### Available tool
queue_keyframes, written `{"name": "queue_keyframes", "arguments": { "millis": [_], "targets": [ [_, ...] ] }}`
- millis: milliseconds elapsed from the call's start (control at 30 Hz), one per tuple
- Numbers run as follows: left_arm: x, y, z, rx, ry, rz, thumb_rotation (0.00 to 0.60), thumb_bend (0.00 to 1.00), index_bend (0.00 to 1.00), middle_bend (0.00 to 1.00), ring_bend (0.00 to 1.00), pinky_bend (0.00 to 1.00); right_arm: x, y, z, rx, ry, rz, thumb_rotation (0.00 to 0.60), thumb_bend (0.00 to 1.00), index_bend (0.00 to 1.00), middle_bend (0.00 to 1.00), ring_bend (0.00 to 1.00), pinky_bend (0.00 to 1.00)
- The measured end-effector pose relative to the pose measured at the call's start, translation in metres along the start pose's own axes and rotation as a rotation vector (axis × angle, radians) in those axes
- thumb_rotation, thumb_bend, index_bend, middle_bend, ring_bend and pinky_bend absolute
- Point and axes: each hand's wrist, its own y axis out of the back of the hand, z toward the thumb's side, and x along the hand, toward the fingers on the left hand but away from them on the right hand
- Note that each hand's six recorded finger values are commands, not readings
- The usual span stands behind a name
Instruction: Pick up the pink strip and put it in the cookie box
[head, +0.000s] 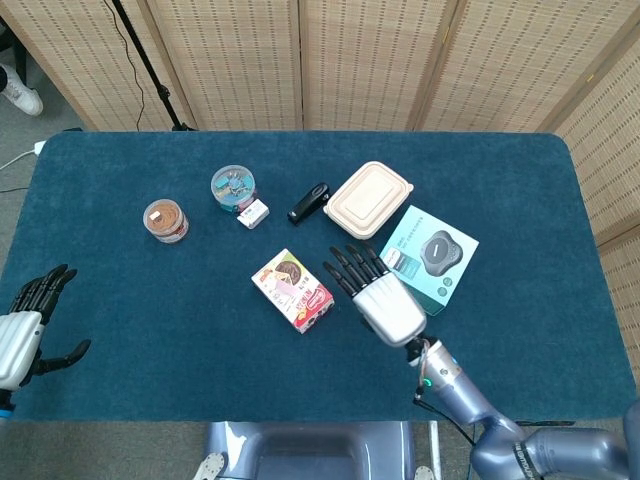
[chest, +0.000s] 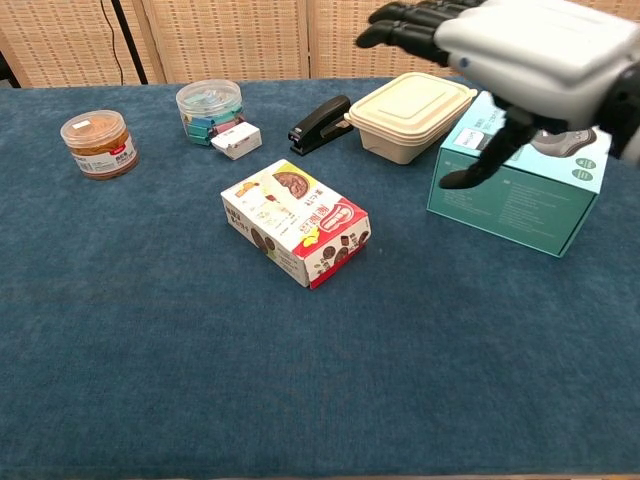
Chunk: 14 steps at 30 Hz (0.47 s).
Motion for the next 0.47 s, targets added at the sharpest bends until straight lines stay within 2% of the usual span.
{"name": "queue_keyframes", "arguments": {
  "millis": [133, 267, 467],
  "targets": [
    [-0.016, -0.004, -0.005, 0.0, -0.023, 0.021, 0.6, 0.25, 0.0, 0.0, 0.0, 0.0, 0.031, 0.004, -0.031, -0.057, -0.05, -0.015, 0.6, 0.0, 0.0, 0.0, 0.0, 0.0],
    [-0.032, -0.009, -0.014, -0.003, -0.017, 0.041, 0.6, 0.24, 0.0, 0.0, 0.0, 0.0, 0.075, 0.003, -0.069, -0.105, -0.118, -0.034, 0.6, 0.0, 0.0, 0.0, 0.0, 0.0],
    [-0.035, -0.018, -0.014, 0.029, -0.031, 0.033, 0.6, 0.21, 0.0, 0.0, 0.0, 0.0, 0.134, -0.003, -0.114, -0.153, -0.228, -0.048, 0.6, 0.0, 0.0, 0.0, 0.0, 0.0]
  ]
}}
